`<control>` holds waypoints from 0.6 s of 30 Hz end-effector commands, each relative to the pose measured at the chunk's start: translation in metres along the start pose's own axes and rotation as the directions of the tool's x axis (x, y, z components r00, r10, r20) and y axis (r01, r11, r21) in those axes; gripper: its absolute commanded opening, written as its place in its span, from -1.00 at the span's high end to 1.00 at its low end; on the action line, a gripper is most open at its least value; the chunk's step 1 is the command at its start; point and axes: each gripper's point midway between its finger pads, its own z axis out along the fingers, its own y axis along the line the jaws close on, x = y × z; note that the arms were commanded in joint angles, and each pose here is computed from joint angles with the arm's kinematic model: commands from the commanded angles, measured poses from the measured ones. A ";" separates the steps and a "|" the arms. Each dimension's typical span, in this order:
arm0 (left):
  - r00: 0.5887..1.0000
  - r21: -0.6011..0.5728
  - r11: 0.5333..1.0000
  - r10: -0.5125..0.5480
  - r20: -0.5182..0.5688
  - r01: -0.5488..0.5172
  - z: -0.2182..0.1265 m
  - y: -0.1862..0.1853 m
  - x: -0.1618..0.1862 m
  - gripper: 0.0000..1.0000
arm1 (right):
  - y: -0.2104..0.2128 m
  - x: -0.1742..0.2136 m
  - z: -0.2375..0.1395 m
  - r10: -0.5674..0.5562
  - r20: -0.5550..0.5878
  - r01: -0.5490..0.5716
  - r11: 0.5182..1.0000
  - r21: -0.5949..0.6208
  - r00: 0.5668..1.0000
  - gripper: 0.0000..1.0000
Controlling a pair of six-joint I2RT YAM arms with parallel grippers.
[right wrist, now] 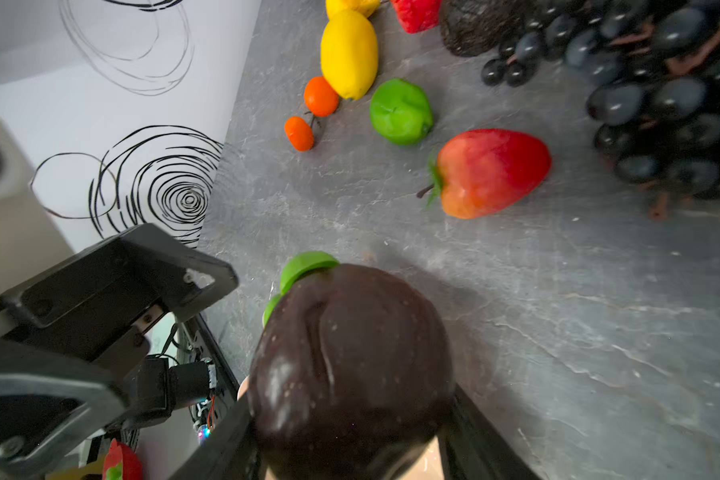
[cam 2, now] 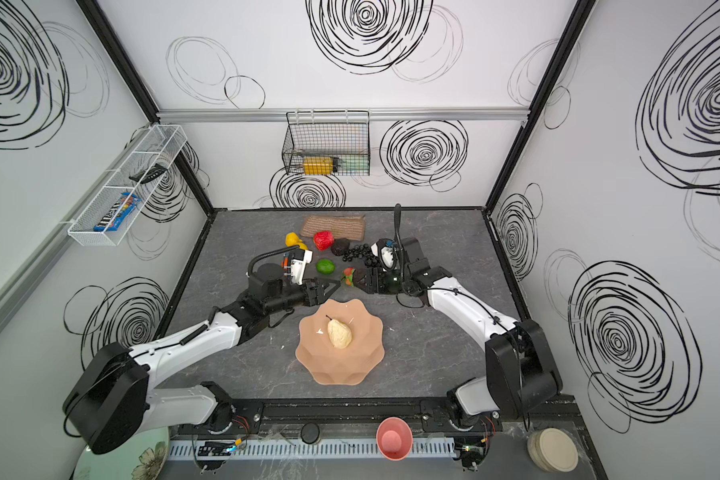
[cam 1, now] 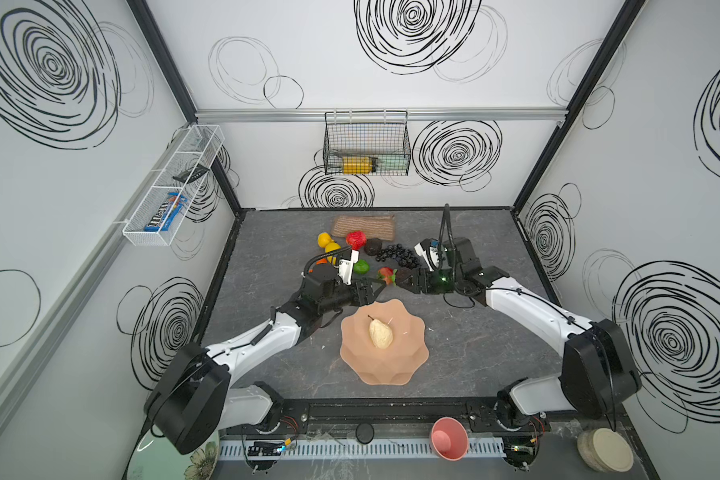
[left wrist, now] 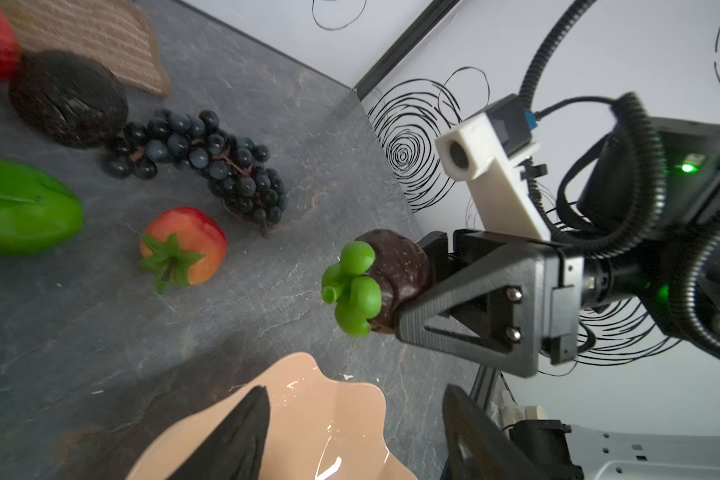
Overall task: Place and organize the fake fruits in the fruit bowl
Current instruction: 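Grasp the dark mangosteen with the right gripper while the left gripper approaches it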
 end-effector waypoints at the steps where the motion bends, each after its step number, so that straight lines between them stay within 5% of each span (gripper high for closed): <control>1: 0.999 0.099 0.995 0.012 0.033 -0.015 0.004 -0.028 -0.018 -0.32 | 0.020 -0.001 -0.002 -0.021 0.031 0.024 0.997 -0.074 0.999 -0.25; 18: 0.991 0.090 0.988 -0.128 0.049 0.123 0.005 -0.003 -0.022 0.16 | 0.045 0.003 0.010 -0.047 0.036 0.052 0.990 -0.132 0.998 -0.21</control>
